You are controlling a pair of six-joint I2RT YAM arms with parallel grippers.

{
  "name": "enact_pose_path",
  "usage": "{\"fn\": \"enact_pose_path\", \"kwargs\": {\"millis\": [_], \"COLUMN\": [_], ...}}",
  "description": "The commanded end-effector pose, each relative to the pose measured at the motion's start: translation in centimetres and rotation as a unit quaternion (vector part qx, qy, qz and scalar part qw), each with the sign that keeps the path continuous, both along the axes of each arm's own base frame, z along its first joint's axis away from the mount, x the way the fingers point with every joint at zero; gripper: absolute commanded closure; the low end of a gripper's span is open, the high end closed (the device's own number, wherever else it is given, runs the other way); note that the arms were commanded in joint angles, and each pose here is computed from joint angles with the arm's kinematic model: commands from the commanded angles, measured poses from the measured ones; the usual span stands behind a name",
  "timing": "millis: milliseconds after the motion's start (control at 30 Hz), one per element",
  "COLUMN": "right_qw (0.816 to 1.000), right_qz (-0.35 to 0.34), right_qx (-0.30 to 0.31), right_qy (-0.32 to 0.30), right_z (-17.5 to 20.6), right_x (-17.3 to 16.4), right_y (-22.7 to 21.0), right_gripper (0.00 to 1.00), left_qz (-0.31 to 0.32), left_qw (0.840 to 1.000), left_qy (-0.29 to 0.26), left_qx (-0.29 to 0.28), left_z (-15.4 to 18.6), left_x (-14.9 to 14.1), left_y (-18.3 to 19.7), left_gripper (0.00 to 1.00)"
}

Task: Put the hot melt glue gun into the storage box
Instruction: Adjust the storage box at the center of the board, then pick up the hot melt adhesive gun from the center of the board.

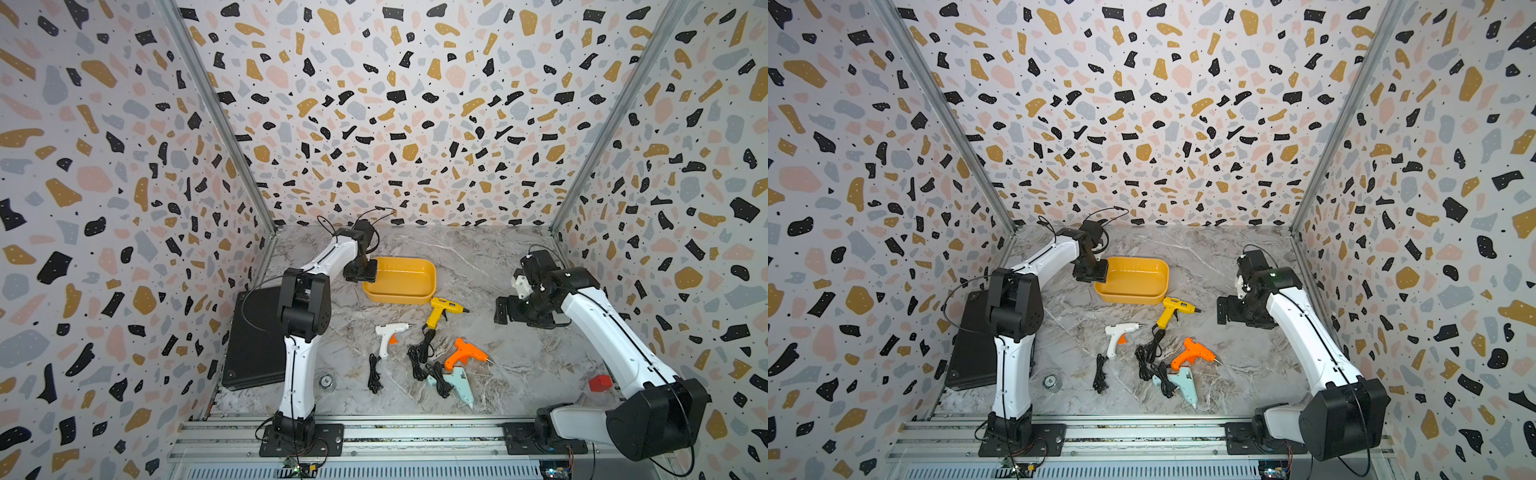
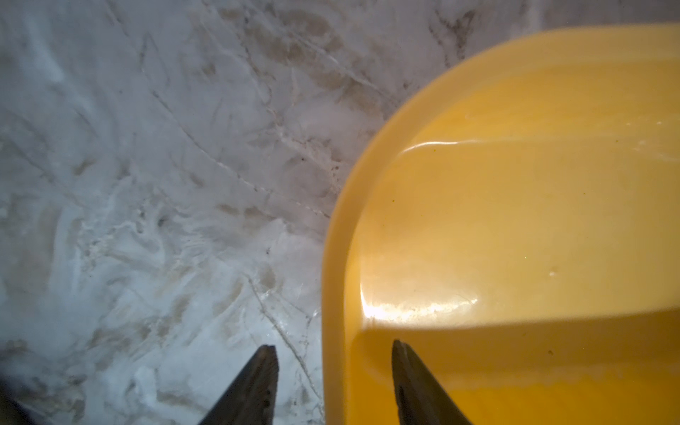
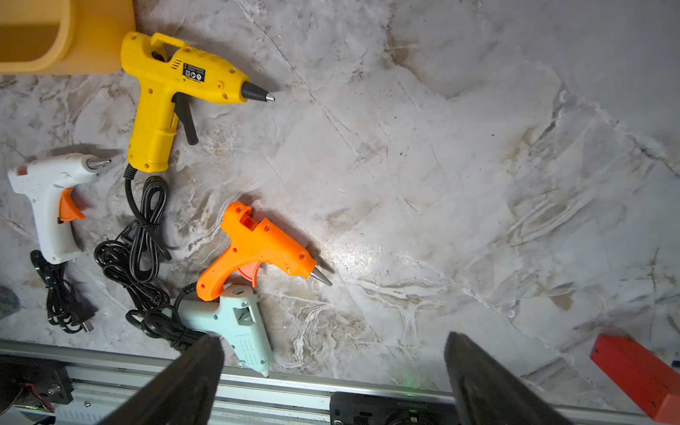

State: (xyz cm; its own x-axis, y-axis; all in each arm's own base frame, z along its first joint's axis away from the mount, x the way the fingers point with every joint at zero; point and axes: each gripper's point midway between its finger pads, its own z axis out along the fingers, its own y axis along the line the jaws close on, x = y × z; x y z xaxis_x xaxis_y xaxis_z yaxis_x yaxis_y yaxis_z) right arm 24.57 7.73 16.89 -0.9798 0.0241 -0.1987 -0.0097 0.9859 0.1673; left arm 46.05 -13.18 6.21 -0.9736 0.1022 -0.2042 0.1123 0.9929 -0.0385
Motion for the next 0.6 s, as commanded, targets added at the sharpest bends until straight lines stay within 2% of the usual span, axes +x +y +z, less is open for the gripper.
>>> {"fn": "enact_pose_path", "kwargs": {"millis": [0, 167, 267, 433, 567], "right_qw": [1.000, 1.000, 0.999, 0.999, 0.998], "right_qz": [0.004, 0.005, 0.007, 0.006, 0.006], "right_qx": [0.006, 0.014, 0.024, 0.043, 0.058], "right_qy": [-0.015, -0.017, -0.019, -0.018, -0.019], "right_z": [1.7, 1.8, 1.6, 1.0, 0.7], "right_x": [-0.2, -0.4, -0.7, -1.5, -2.1], "right_y": [0.1, 0.3, 0.6, 1.0, 1.4], "right_gripper": [0.01, 0.01, 0.01, 0.02, 0.02], "left_qz": [0.018, 0.033, 0.031, 0.006, -0.022], "left_qw": [0.998, 0.992, 0.992, 0.996, 0.998], "left_qy": [-0.059, -0.114, -0.117, -0.073, -0.041], "left_qx": [-0.001, -0.034, -0.042, -0.047, -0.046], "left_z": [5.2, 10.8, 12.1, 10.7, 8.8], "left_x": [0.1, -2.0, -5.4, -13.2, -18.0], "left_y": [0.8, 0.7, 0.6, -0.7, -2.5], "left_gripper": [0.41, 0.40, 0.42, 0.47, 0.51]}}
